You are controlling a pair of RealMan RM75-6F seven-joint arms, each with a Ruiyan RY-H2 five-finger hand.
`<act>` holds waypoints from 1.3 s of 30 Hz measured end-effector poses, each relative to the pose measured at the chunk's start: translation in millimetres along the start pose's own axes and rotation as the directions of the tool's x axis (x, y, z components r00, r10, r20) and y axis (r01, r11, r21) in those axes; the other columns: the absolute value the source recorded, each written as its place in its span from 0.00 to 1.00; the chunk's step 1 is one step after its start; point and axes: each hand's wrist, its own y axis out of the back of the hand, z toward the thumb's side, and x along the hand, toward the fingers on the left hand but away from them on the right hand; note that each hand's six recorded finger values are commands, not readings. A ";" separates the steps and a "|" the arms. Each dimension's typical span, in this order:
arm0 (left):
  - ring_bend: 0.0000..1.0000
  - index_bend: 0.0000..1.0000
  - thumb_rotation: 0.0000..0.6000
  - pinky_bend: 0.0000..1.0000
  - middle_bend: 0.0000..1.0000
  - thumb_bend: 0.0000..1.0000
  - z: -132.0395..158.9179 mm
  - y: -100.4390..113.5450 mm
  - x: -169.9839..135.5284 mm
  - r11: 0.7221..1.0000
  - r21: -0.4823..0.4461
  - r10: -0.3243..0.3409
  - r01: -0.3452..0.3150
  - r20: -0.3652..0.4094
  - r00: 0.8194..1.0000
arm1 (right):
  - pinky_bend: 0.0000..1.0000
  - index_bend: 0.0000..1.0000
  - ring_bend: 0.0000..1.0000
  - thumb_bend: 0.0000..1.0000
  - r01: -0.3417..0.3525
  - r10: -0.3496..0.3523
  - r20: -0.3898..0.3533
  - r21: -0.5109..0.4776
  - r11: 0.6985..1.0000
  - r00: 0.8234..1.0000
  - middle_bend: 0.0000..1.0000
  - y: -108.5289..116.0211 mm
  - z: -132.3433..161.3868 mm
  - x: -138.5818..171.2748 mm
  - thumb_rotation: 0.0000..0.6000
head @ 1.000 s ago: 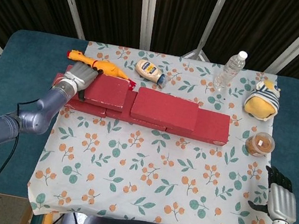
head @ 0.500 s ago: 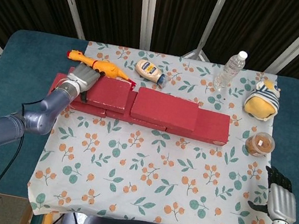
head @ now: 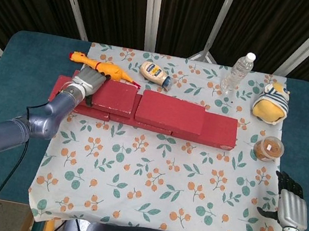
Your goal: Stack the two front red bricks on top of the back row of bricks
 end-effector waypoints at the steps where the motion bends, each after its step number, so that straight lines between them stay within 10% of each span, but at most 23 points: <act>1: 0.27 0.18 1.00 0.30 0.28 0.00 0.5 0.2 0.2 1.000 0.001 -0.001 0.001 0.000 1.000 | 0.00 0.00 0.00 0.11 0.000 0.000 0.000 -0.001 1.000 1.000 0.00 0.2 -0.1 0.0 1.00; 39: 0.27 0.17 1.00 0.30 0.28 0.00 18.4 2.9 5.5 1.000 0.007 -0.005 0.005 0.001 1.000 | 0.00 0.00 0.00 0.11 0.009 -0.009 0.005 -0.011 1.000 1.000 0.00 4.7 -3.2 0.3 1.00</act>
